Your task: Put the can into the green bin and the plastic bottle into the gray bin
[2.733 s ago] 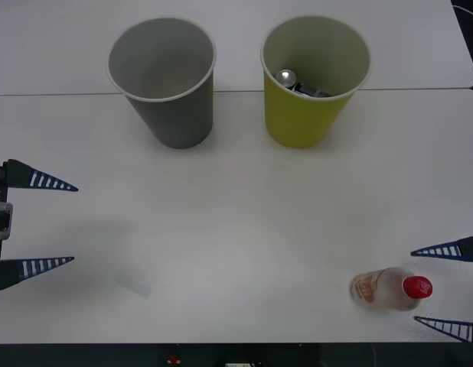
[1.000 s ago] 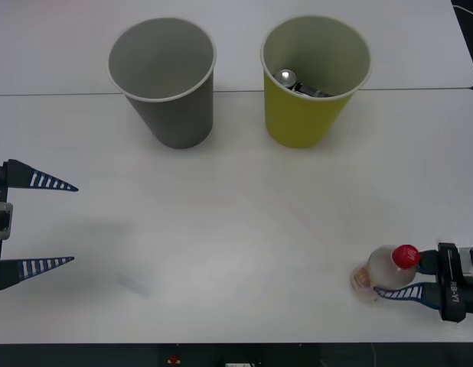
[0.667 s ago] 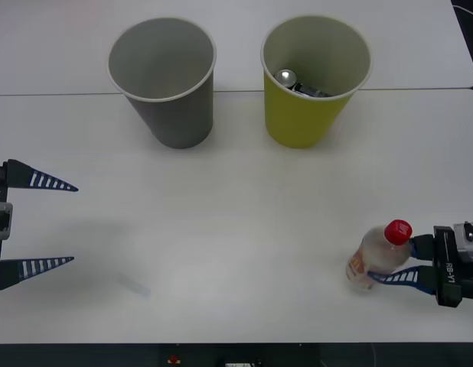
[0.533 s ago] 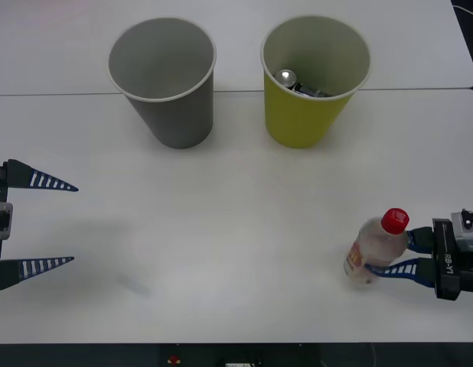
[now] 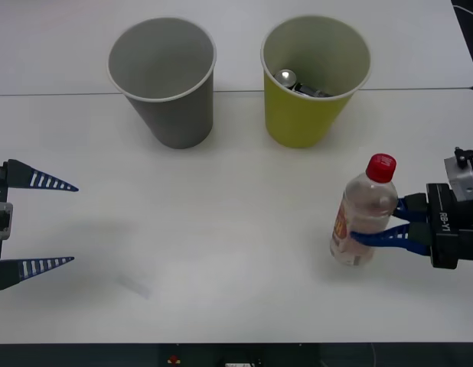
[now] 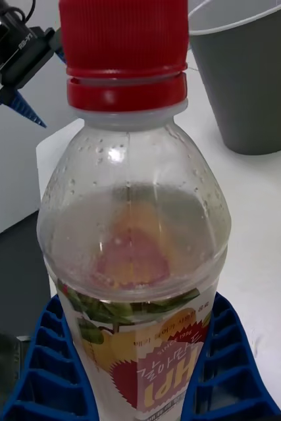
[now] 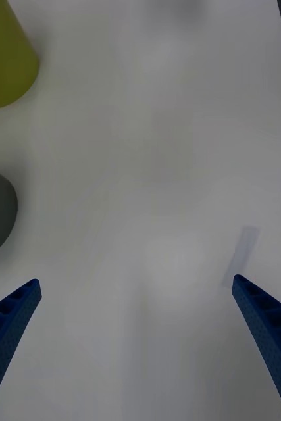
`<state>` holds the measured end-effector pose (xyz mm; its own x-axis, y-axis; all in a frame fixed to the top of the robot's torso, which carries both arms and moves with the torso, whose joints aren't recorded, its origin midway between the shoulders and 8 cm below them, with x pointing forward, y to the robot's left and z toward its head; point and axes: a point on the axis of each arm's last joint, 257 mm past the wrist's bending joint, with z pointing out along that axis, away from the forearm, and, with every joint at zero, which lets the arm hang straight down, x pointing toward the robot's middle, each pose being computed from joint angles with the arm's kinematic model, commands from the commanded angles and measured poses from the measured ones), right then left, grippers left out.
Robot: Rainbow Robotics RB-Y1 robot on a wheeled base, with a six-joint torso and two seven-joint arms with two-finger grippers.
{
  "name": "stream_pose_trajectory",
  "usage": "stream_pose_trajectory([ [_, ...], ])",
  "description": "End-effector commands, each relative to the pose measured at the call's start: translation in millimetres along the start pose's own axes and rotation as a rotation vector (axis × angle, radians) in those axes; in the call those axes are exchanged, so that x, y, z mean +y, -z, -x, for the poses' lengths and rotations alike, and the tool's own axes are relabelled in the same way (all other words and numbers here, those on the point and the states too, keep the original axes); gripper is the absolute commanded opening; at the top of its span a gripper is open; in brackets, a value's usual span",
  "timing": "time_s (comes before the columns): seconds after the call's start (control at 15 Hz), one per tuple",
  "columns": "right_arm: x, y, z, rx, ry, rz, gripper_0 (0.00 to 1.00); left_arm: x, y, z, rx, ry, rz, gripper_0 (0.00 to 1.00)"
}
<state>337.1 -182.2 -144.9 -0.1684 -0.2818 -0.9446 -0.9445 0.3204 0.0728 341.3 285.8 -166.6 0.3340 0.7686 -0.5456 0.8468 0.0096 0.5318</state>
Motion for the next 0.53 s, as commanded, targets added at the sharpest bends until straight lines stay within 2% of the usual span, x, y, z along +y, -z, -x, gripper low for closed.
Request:
stream_pose_trajectory([
  [0.07, 5.0, -9.4, 27.0, 0.004, -0.044, -0.039, 0.0, 0.0, 0.0, 0.0, 0.0, 0.0, 0.0, 1.0],
  [0.27, 10.0, -19.2, 53.1, 0.028, -0.099, -0.087, 0.0, 0.0, 0.0, 0.0, 0.0, 0.0, 0.0, 1.0],
  [0.53, 9.9, -32.2, 92.5, 0.05, -0.148, -0.135, 0.0, 0.0, 0.0, 0.0, 0.0, 0.0, 0.0, 1.0],
])
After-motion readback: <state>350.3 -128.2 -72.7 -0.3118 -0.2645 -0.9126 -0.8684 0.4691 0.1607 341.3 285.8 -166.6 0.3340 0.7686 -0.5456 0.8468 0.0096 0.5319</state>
